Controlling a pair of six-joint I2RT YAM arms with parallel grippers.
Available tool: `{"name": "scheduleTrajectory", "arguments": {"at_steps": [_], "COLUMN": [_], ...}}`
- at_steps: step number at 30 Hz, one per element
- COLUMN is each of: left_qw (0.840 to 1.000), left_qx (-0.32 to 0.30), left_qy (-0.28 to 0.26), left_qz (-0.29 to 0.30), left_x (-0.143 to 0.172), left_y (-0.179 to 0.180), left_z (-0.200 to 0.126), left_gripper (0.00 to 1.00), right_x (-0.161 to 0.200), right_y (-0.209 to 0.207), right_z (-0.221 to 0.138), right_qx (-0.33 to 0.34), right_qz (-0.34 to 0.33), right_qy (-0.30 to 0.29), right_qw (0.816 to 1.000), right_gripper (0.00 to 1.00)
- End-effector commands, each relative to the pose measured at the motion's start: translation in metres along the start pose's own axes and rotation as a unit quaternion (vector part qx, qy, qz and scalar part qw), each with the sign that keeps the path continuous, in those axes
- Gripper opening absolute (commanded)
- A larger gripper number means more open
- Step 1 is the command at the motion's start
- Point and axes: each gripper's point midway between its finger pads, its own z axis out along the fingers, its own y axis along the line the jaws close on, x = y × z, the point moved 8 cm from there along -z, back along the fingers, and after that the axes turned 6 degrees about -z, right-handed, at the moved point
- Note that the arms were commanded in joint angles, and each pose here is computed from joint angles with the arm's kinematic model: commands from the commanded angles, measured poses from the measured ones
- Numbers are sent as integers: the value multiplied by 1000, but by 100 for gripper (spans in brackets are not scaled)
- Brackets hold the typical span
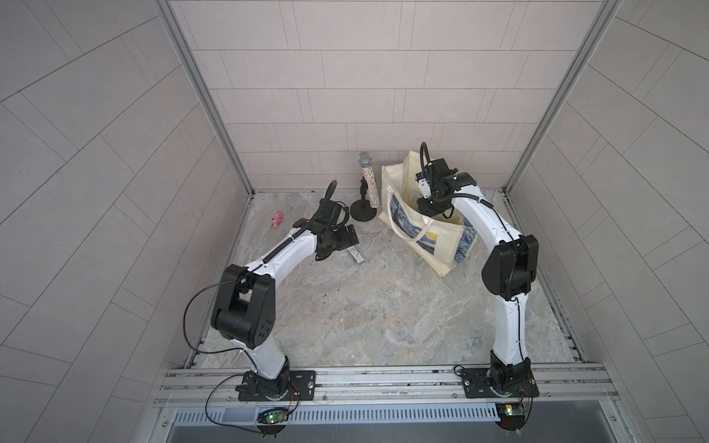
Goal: Put the compass set into the canvas bag
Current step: Place the compass set in the canvas bag, then pick up the compass set at the center of the board.
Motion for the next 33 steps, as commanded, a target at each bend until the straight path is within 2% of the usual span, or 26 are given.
{"name": "scheduleTrajectory", "arguments": {"at_steps": [1, 3, 6, 14, 18, 23, 26, 29, 33], "left_qw": [1000, 1000, 999, 989, 982, 979, 976, 976, 972], "left_qx": [-10, -15, -30, -143, -185, -204, -216, -219, -234], "left_qy": [-1, 3, 4, -21, -5, -5, 10, 12, 16], "left_qz": [8, 10, 13, 19, 23, 14, 4, -2, -8], "left_x": [-1, 1, 1, -4, -3, 1, 5, 8, 9], "left_y": [-4, -4, -2, -5, -11, -22, -23, -27, -27], "left_z": [5, 10, 17, 29, 43, 63, 78, 89, 105], "left_gripper": [100, 100, 100, 100, 100, 100, 100, 100, 99], "right_x": [-1, -1, -3, -13, -16, -10, 0, 13, 21], "right_y": [1, 1, -1, -5, -8, -4, 0, 2, 4], "right_z": [0, 4, 1, -41, -77, -130, -152, -171, -194], "right_qx": [0, -3, 5, 17, 28, 27, 24, 28, 25], "right_qz": [-9, -10, -5, 2, 15, 21, 21, 29, 36], "right_qy": [11, 18, 23, -23, -62, -125, -179, -225, -257], "right_qw": [1000, 1000, 1000, 1000, 998, 992, 983, 973, 966], "right_gripper": [6, 12, 28, 46, 47, 47, 47, 53, 55]}}
